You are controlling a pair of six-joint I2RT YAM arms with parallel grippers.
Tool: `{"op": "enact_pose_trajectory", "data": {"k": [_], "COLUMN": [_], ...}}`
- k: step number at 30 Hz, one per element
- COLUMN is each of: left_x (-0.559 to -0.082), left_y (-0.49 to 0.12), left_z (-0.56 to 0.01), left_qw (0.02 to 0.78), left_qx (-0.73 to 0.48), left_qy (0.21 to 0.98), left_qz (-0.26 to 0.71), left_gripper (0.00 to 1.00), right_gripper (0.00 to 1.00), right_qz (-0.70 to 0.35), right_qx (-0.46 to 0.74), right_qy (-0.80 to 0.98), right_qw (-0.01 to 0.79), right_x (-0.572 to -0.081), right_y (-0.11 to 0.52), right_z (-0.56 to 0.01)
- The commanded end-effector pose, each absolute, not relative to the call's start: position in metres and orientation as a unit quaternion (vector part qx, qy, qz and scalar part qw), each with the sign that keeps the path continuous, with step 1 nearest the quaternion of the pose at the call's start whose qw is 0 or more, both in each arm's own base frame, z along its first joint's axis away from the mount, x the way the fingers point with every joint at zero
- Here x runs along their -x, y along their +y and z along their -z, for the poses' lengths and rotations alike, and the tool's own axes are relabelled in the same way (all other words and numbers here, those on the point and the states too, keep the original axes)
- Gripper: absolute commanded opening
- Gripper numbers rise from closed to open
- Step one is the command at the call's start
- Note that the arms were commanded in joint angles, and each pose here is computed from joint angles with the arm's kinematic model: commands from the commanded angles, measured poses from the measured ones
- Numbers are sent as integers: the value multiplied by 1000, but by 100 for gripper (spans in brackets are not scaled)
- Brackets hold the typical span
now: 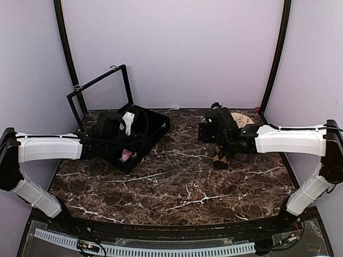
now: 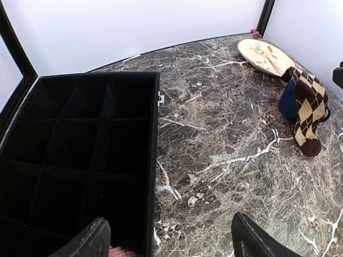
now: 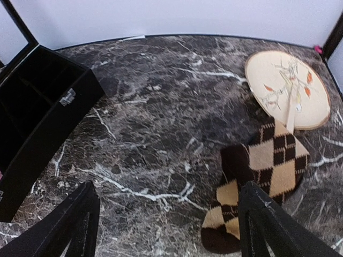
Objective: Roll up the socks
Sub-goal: Move the storage box to the center of the board.
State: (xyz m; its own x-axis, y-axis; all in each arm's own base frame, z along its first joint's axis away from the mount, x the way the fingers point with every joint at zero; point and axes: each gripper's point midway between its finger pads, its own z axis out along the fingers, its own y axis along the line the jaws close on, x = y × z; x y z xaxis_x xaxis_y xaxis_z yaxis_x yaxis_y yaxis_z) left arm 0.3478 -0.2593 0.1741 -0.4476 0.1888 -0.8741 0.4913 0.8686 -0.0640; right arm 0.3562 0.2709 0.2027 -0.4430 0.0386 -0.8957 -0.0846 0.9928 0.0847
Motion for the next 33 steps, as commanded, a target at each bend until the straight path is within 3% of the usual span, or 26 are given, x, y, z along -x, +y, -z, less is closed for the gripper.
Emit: {"op": "enact_pose_trajectory", "data": {"k": [1,10,17,33], "left_x": [-337,-320,-322,-334], "left_y": [-277,-310,-321,-263], "left_z": [-168,-168,-141,-58], "left_qw": [490,495,471,374], "left_qx": [-243,-277,-300,-208], "left_qy": [824,808,820,904], "left_qz": [148,158,129,-19], "left_gripper": [80,80,80,73], "right_gripper": [82,68,67,67], "right_qz": [-29,-53,-55,-60], "right_qx": [-51,-72,-60,-41], "right_qy": [880,914,926,936], "right_qw": [471,395,368,345], "right_x": [-329,-305,-310,-328], "right_y": [231,228,234,231], "right_z": [-167,-109,-87,-67]}}
